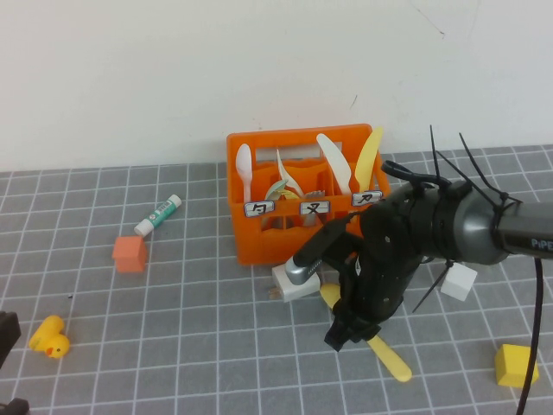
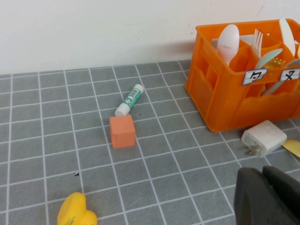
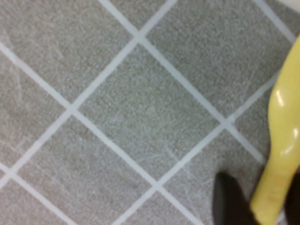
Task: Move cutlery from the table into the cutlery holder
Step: Pick up the spoon, then place the spoon on the box
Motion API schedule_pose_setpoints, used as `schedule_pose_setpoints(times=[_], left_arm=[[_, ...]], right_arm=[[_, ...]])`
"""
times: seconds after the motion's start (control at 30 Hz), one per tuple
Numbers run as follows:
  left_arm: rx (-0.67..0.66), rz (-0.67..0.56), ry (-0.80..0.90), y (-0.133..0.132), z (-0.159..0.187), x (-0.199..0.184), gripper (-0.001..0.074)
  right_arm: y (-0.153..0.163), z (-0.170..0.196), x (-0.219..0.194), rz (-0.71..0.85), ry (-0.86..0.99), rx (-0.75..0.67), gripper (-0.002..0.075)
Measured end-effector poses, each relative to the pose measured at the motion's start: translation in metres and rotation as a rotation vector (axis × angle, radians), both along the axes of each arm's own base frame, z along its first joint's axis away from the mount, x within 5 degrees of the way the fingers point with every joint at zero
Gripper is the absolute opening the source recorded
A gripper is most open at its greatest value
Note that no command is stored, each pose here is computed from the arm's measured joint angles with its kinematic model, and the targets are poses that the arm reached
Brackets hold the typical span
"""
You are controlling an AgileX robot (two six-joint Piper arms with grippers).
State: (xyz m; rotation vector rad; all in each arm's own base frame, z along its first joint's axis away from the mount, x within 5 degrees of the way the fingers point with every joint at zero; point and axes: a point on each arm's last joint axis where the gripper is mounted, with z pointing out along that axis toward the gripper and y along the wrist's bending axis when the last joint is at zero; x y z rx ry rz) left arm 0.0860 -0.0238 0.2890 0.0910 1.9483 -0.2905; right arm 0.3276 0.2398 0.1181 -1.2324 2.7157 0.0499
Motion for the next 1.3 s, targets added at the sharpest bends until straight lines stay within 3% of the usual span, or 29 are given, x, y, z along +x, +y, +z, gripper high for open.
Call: schedule_pose_setpoints(times=[0.13,0.17,0.57,0.73,0.97,1.13,1.3], left_arm=[[0.0,0.0,0.0,0.0,0.0,0.0,0.0],[0.0,0.0,0.0,0.0,0.0,0.0,0.0],[-0.001,0.0,-0.002,0.0,0.0,0.0,0.0],[-0.001,-0.001,-0.003,0.0,0.0,0.0,0.0],[-0.001,-0.001,-0.004,0.0,0.0,0.0,0.0],[-0.005,-0.002,-0.014,0.0,0.001,0.0,0.0],[-0.002,-0.002,-0.017,0.0,0.001,0.0,0.0]], right_arm=[[0.0,0.0,0.0,0.001,-0.002,-0.001,0.0117],[0.0,0.0,0.0,0.001,-0.002,-0.001,0.0108],[-0.001,0.007,-0.001,0.0,-0.01,0.006,0.0109],[-0.001,0.05,-0.003,-0.003,-0.094,0.081,0.0109],[0.001,0.116,-0.016,-0.021,-0.184,0.294,0.0109],[0.011,0.159,-0.022,-0.009,-0.301,0.554,0.0109],[0.016,0.189,-0.013,-0.095,-0.497,0.774,0.0109]])
